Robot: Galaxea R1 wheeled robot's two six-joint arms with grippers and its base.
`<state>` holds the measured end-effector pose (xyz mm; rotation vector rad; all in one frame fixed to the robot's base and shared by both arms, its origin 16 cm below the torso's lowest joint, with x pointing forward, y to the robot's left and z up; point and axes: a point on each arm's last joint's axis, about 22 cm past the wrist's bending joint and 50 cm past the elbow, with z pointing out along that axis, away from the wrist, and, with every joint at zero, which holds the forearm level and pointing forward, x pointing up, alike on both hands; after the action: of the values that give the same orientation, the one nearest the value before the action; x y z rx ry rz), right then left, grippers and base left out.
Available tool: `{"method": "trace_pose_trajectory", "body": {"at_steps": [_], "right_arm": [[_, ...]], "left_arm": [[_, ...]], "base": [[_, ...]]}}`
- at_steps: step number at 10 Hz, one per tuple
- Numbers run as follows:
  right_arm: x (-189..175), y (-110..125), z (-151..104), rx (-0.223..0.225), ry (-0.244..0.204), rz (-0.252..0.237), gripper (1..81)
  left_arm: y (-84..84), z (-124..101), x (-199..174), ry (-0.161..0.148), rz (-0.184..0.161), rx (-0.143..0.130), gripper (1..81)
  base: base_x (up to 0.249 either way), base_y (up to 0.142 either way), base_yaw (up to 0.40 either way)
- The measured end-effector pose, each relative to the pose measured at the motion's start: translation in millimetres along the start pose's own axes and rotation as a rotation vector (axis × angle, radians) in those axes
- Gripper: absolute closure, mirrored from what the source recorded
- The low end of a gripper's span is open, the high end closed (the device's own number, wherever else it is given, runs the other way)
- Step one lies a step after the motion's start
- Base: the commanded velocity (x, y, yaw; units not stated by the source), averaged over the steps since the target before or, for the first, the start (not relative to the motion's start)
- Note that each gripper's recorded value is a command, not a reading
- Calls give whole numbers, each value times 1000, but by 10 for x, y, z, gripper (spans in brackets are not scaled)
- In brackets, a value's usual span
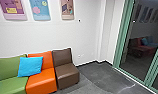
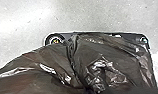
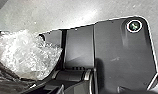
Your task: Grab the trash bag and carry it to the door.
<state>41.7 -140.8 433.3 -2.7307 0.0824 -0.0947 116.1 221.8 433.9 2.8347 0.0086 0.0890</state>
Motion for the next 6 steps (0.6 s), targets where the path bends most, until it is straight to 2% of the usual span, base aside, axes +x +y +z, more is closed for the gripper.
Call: {"method": "trace_pose_trajectory", "body": {"at_steps": [3, 6], "right_arm": [[-7, -2, 0, 0, 0, 0, 10], [-4, 51, -5, -12, 1, 1, 10]], "left_arm": [[104, 43, 47, 6, 2, 2, 811], [38, 58, 58, 10, -2, 42, 811]], "base": [[0, 0, 0], [0, 0, 0]]}}
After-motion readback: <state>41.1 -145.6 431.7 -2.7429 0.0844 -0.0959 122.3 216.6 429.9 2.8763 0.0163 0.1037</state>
